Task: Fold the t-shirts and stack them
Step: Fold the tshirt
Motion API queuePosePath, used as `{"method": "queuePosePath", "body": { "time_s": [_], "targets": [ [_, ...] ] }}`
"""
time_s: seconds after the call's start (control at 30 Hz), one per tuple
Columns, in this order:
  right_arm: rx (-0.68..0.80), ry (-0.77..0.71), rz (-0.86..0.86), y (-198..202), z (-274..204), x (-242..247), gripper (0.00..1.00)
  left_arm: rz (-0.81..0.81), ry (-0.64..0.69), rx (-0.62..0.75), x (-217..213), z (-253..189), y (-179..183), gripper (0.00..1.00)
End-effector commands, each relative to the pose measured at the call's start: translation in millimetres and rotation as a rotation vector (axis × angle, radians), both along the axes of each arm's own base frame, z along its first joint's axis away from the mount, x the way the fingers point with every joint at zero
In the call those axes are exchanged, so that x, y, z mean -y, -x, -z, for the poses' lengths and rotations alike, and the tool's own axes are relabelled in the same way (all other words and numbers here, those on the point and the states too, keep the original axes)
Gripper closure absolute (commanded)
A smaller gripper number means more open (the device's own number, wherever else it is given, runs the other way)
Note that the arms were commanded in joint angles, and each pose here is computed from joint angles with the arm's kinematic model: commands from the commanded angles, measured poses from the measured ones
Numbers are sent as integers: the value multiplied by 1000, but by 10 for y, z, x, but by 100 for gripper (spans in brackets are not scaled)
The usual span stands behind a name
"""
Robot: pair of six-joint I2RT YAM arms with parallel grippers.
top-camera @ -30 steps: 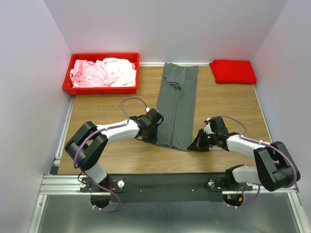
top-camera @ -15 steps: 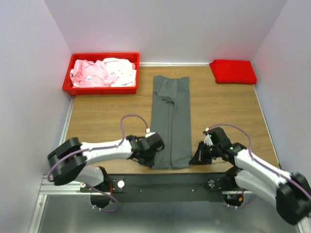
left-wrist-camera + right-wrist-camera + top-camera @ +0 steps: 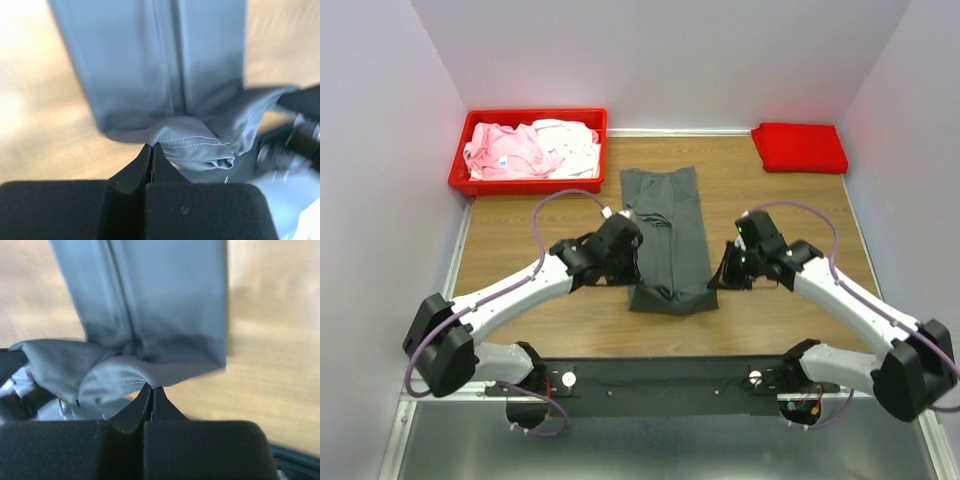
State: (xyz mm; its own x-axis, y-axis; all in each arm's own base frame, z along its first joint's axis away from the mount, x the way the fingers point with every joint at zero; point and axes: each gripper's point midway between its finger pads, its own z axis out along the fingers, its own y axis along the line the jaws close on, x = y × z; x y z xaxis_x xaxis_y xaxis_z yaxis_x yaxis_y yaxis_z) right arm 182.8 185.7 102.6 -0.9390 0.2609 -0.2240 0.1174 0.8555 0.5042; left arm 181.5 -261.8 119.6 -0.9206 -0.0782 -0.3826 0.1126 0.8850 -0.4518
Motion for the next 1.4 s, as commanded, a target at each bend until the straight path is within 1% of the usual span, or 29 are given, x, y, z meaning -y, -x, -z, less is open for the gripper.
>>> {"method": "queuePosePath", "body": {
  "time_s": [0.0, 0.03, 0.07, 0.1, 0.13, 0.17, 0.2, 0.23, 0.33, 0.43, 0.67, 0.97, 1.07, 1.23, 1.37],
  "targets": [
    [214, 133, 43, -755, -303, 126, 99, -18, -31, 166, -69, -163, -643, 100],
    [216, 140, 46, -900, -277, 102, 99, -30, -28, 183, -67, -204, -741, 100],
    [250, 134, 45, -1076, -386, 96, 99, -41, -33, 194, -93, -179, -870, 100],
    [234, 147, 38, -1115, -301, 112, 99, -36, -41, 191, -84, -154, -885, 100],
    [279, 131, 41, -1285, -442, 68, 99, -58, -33, 204, -112, -173, -1006, 100],
    [256, 147, 32, -1381, -331, 86, 99, -57, -45, 198, -121, -103, -1058, 100],
    [292, 130, 29, -1517, -430, 40, 99, -77, -39, 209, -160, -100, -1161, 100],
    [277, 138, 29, -1611, -337, 54, 99, -81, -40, 209, -169, -81, -1209, 100],
    [296, 128, 12, -1824, -345, 25, 99, -98, -61, 205, -238, 30, -1385, 100],
    [298, 132, 1, -1988, -253, 7, 99, -115, -70, 208, -290, 117, -1553, 100],
    [296, 118, -52, -2195, -50, -105, 99, -140, -96, 194, -357, 374, -1823, 100],
    [250, 171, -45, -2317, 347, -9, 99, -132, -121, 233, -320, 416, -2095, 100],
    [237, 180, -38, -2292, 413, 37, 99, -119, -126, 242, -297, 385, -2135, 100],
    [253, 194, -17, -2271, 391, 123, 99, -122, -119, 270, -291, 279, -2173, 100],
    [252, 193, -11, -2300, 412, 147, 99, -114, -127, 240, -290, 402, -2148, 100]
  ]
}}
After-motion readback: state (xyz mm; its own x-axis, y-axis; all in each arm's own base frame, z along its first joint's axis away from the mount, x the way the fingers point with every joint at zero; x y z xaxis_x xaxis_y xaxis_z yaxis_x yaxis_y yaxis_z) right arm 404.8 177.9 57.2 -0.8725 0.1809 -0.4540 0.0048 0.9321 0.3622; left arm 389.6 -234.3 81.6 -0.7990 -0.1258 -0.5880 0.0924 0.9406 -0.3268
